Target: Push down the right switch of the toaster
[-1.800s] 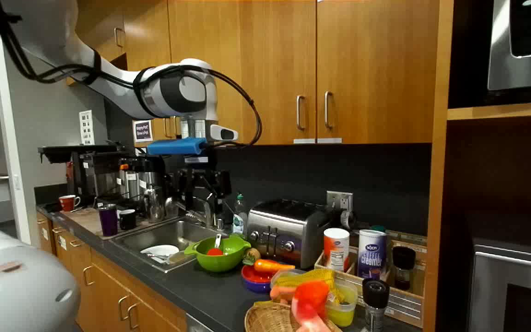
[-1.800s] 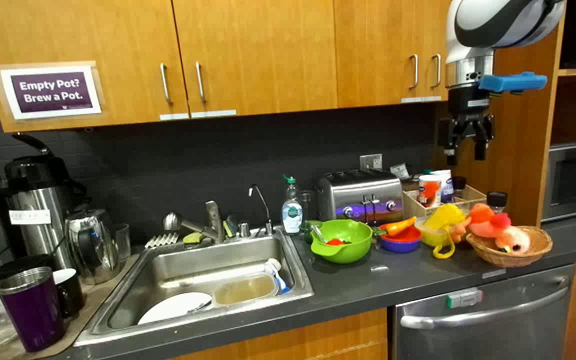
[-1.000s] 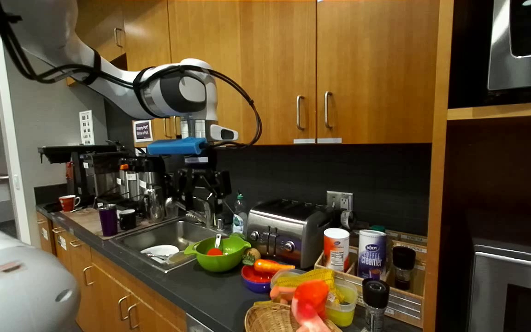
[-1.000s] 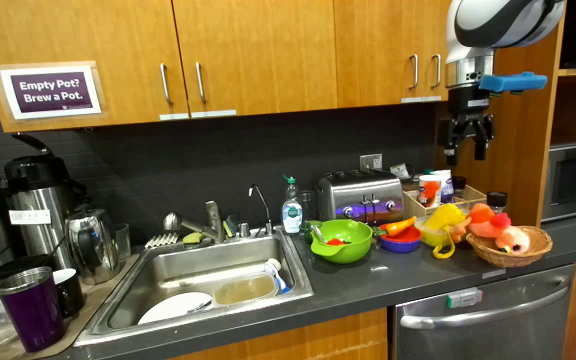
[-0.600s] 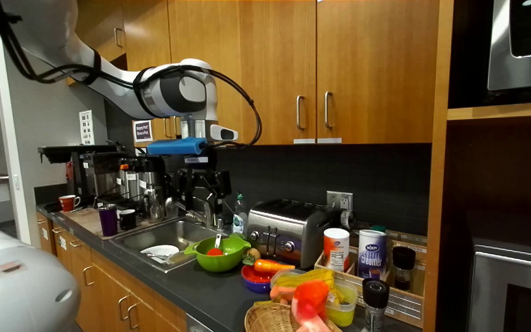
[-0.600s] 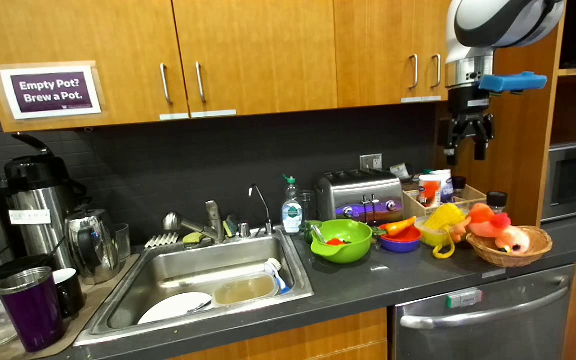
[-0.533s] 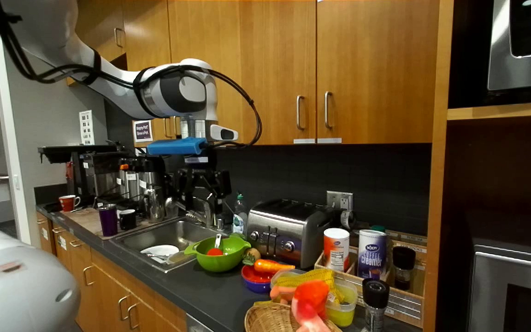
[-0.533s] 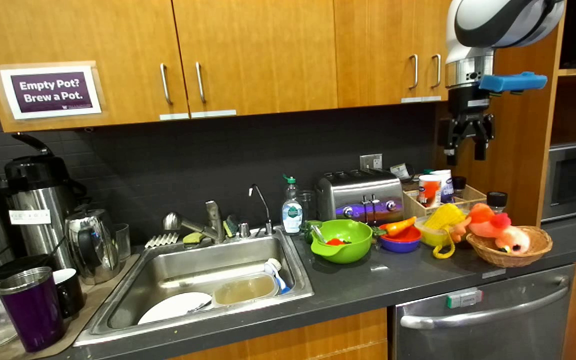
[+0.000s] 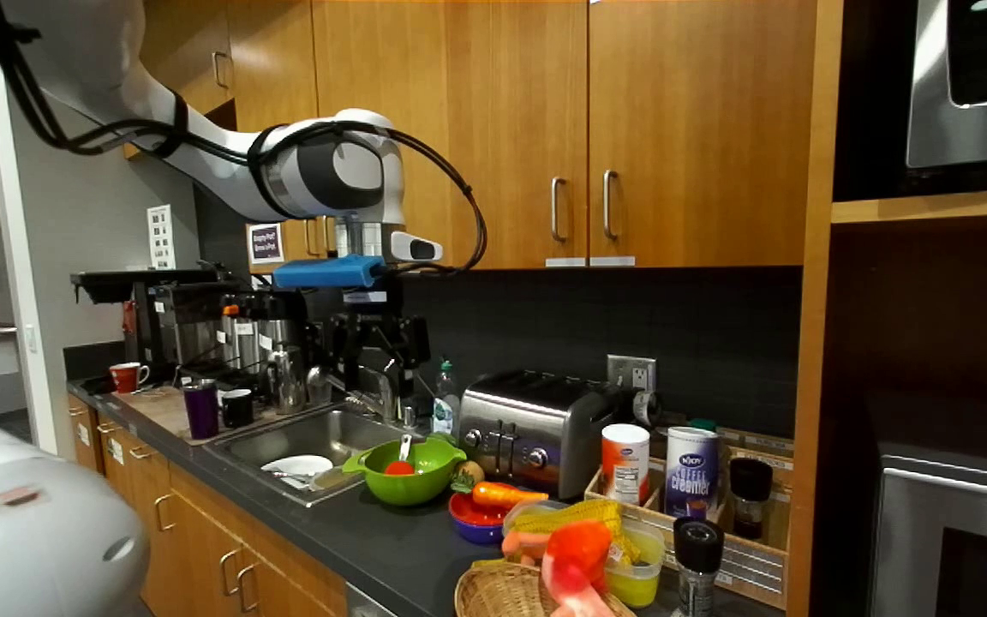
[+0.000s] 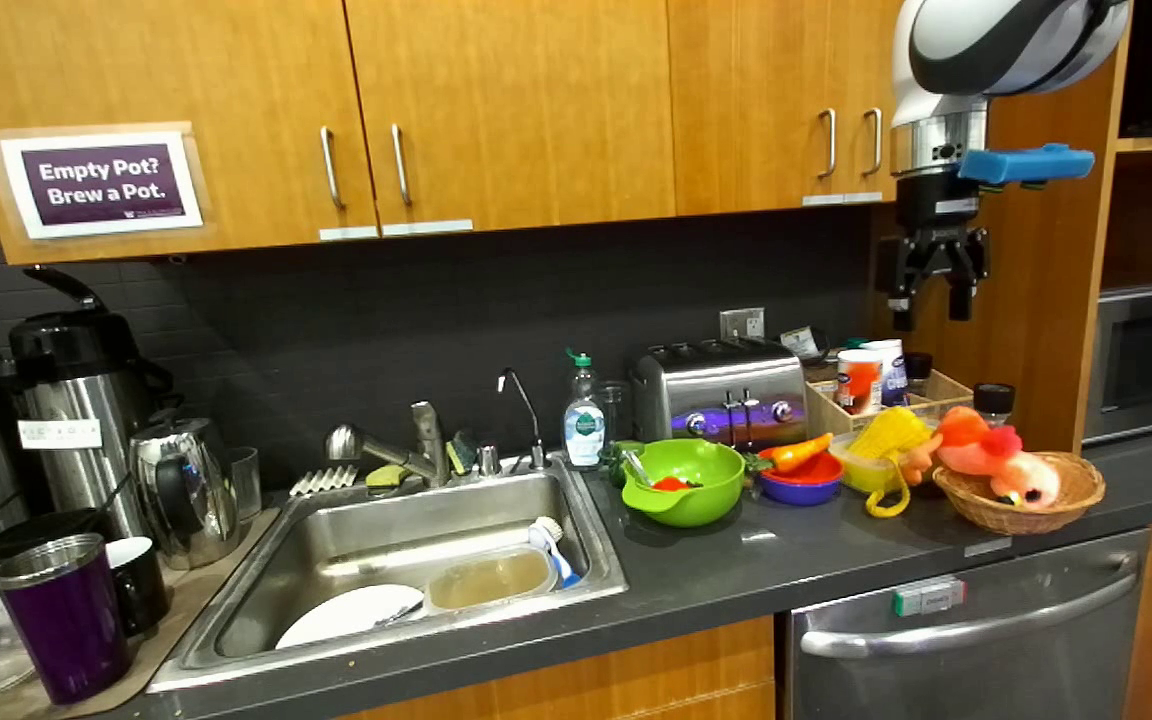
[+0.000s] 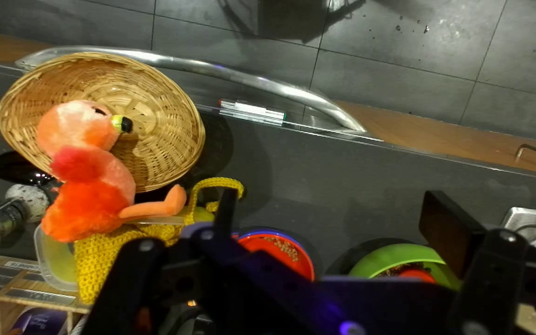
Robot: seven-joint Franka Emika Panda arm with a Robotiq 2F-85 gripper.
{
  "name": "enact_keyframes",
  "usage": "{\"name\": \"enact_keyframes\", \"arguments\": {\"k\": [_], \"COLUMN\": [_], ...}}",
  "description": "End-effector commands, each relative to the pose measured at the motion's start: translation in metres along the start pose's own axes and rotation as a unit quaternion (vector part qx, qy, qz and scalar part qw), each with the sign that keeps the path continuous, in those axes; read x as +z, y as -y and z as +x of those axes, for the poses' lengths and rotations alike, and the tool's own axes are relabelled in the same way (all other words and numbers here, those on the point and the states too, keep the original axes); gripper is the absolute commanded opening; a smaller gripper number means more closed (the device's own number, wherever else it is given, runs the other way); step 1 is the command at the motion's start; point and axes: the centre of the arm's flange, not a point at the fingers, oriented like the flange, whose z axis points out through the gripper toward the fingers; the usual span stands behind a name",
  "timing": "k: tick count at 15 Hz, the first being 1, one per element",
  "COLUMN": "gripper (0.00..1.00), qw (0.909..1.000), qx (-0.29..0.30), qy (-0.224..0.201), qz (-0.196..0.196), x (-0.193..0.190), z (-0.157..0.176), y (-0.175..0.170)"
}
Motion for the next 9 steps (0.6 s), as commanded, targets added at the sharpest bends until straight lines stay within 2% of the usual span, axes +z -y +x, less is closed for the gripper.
{"name": "enact_keyframes", "arguments": {"k": [1,3,9], "gripper": [1.00,1.00,1.00], "qw": [1.0000,0.9997,0.9935], "qx": [0.000,0.014,-0.009], "qy": [0.000,-0.016,-0.112], "qz": [0.000,-0.009,-0.018], "x": [0.000,0.006,0.017], "z": [0.000,-0.002,0.012], "y": [0.000,0.001,-0.005]}}
